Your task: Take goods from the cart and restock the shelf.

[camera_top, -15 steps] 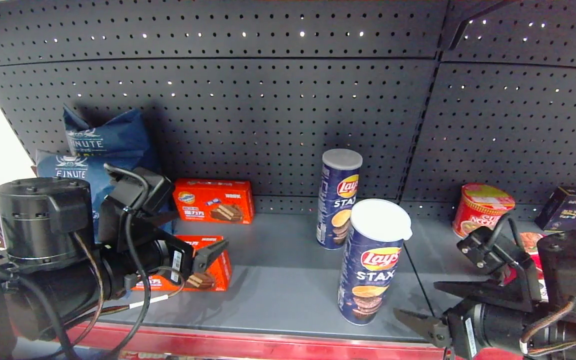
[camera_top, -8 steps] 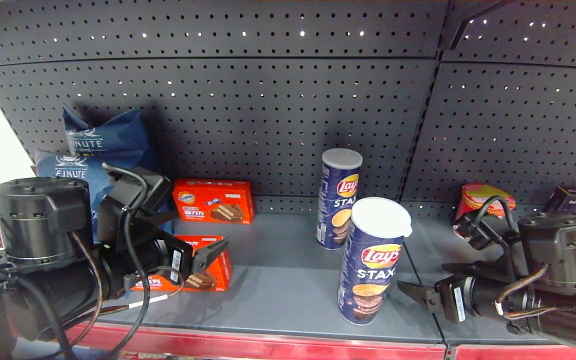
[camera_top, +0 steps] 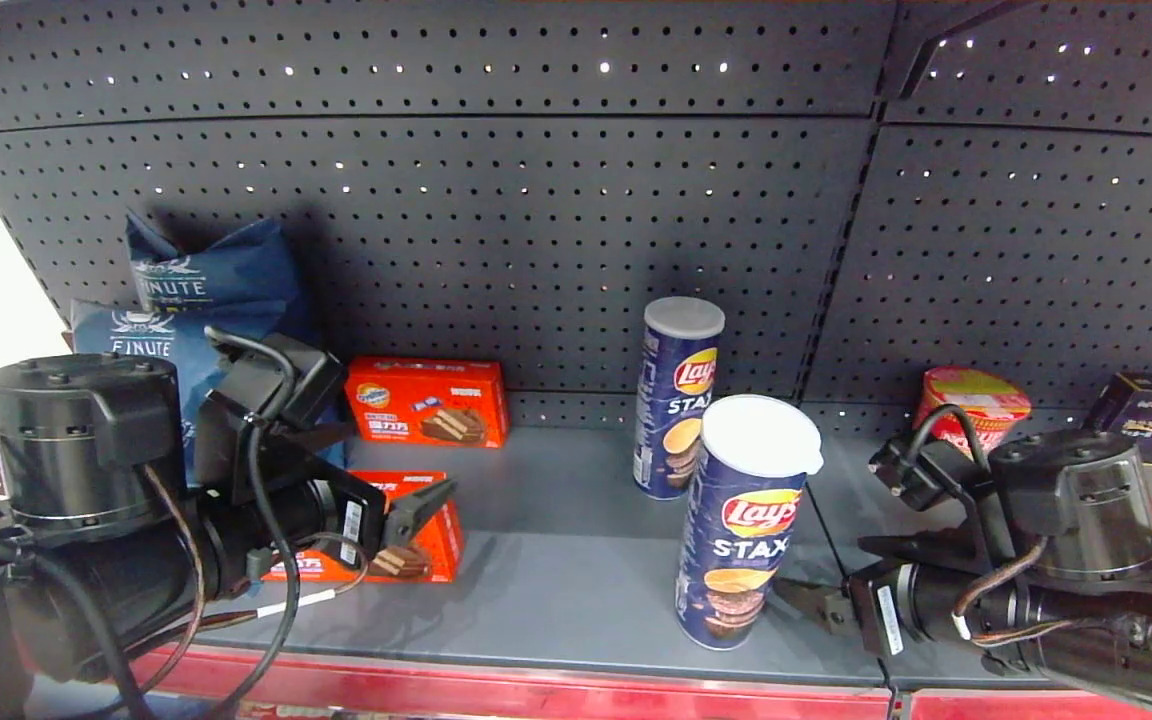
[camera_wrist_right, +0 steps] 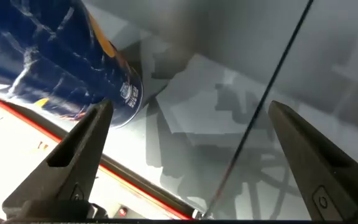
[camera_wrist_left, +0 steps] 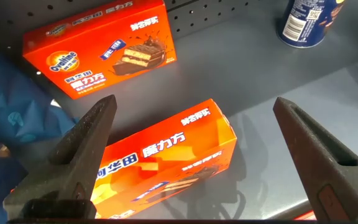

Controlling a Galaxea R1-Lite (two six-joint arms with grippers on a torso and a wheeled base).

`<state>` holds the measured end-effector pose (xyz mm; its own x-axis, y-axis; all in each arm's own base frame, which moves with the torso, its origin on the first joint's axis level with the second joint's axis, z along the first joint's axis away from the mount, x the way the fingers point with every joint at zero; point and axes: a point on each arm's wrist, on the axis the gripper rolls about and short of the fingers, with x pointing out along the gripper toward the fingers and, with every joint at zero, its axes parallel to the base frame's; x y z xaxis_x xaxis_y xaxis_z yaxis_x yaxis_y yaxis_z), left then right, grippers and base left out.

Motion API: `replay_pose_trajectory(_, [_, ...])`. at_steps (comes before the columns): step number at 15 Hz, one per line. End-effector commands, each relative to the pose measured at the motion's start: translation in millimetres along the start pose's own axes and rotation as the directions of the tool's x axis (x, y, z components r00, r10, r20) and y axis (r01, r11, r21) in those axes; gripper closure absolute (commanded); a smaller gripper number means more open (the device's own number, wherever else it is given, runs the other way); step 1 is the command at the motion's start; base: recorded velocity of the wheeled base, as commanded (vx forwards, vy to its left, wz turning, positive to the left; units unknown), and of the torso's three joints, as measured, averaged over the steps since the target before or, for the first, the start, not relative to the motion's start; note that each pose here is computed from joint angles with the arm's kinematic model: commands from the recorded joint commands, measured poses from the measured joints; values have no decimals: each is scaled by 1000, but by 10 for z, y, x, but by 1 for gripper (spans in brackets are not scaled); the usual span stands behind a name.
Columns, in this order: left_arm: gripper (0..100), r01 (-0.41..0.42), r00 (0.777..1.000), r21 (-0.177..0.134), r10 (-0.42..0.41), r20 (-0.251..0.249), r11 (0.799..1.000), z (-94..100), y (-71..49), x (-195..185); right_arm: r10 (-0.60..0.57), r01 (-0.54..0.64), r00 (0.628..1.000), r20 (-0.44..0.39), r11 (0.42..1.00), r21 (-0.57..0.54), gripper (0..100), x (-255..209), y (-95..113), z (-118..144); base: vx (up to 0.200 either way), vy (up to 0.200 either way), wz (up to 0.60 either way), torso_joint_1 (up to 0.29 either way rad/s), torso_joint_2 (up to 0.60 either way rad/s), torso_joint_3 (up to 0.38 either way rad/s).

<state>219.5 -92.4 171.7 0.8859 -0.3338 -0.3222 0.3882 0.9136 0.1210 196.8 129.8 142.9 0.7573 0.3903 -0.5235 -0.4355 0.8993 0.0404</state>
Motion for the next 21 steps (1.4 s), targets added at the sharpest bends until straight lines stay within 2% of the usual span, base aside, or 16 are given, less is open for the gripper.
replay_pose_trajectory(1, [0, 1, 1000, 1, -1, -1, 1000, -4, -4, 1, 13, -13, 1000, -8, 1000, -9, 0, 48, 45, 4, 0, 0, 0, 0, 0, 0])
replay_pose_trajectory(19, [0, 3, 1000, -1, -3, -3, 1000, -11, -1, -3, 49, -49, 999, -4, 998, -29, 0, 169, 172, 82, 0, 0, 0, 0, 0, 0])
replay_pose_trajectory(21, [0, -11, 1000, -5, 11, -6, 1000, -20, 38, -3, 49, -49, 999, -6, 998, -29, 0, 173, 173, 80, 0, 0, 0, 0, 0, 0])
